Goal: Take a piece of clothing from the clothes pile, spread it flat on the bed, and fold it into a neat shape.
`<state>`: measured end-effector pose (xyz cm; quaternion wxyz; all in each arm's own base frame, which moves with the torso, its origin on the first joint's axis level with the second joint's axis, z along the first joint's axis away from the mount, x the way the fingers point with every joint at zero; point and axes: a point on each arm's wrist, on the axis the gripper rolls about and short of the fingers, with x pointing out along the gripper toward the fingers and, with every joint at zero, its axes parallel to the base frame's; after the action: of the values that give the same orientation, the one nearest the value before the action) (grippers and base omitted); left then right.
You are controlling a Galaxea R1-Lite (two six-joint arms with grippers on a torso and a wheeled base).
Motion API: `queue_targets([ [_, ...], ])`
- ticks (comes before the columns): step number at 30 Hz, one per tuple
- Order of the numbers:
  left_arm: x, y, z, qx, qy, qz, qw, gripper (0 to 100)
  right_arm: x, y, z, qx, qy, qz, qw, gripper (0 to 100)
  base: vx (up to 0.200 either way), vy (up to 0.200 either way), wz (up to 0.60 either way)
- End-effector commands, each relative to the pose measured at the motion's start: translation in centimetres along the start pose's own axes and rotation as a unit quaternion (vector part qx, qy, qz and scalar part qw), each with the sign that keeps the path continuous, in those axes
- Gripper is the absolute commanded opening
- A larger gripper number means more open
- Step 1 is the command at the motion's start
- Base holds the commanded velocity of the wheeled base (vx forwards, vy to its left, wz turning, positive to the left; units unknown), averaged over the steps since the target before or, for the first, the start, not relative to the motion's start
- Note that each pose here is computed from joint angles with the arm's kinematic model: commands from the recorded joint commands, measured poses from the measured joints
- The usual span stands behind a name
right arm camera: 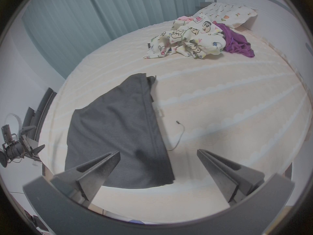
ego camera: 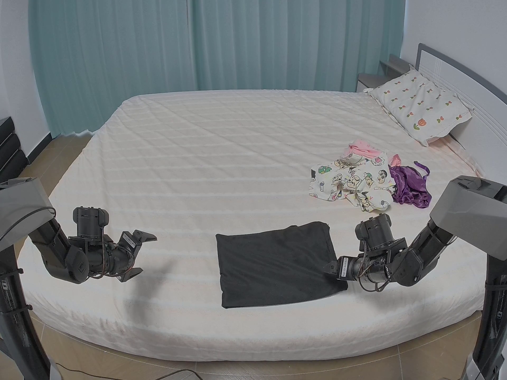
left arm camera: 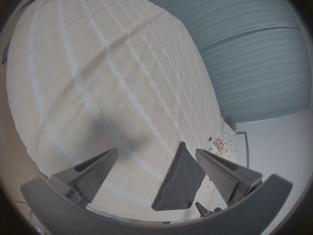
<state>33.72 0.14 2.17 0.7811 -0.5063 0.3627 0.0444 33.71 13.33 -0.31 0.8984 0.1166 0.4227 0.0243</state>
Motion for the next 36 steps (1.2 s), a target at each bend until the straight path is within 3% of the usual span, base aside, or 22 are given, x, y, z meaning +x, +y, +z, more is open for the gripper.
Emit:
queue_targets([
  [1,0.0,0.0,0.0,0.0,0.0,0.0,1.0,100,1.1,0.4,-0.7,-0.003,0.009,0.006,0.9999,100,0.0,0.0,0.0],
  [8,0.0,0.0,0.0,0.0,0.0,0.0,1.0,100,2.5,0.4,-1.2,0.0,0.031,0.04,0.9987,100,0.0,0.0,0.0],
  [9,0.0,0.0,0.0,0.0,-0.001,0.0,1.0,100,2.5,0.3,-1.3,-0.001,0.032,0.04,0.9987,0,0.0,0.0,0.0],
  [29,0.0,0.0,0.0,0.0,0.0,0.0,1.0,100,1.7,-0.5,-2.2,-0.008,0.047,0.021,0.9986,0,0.0,0.0,0.0],
  [30,0.0,0.0,0.0,0.0,0.0,0.0,1.0,100,1.4,-0.6,-2.4,-0.011,0.048,0.019,0.9986,100,0.0,0.0,0.0],
  [36,0.0,0.0,0.0,-0.001,0.0,-0.001,1.0,100,1.0,-0.3,-0.7,-0.002,0.017,0.031,0.9994,100,0.0,0.0,0.0],
])
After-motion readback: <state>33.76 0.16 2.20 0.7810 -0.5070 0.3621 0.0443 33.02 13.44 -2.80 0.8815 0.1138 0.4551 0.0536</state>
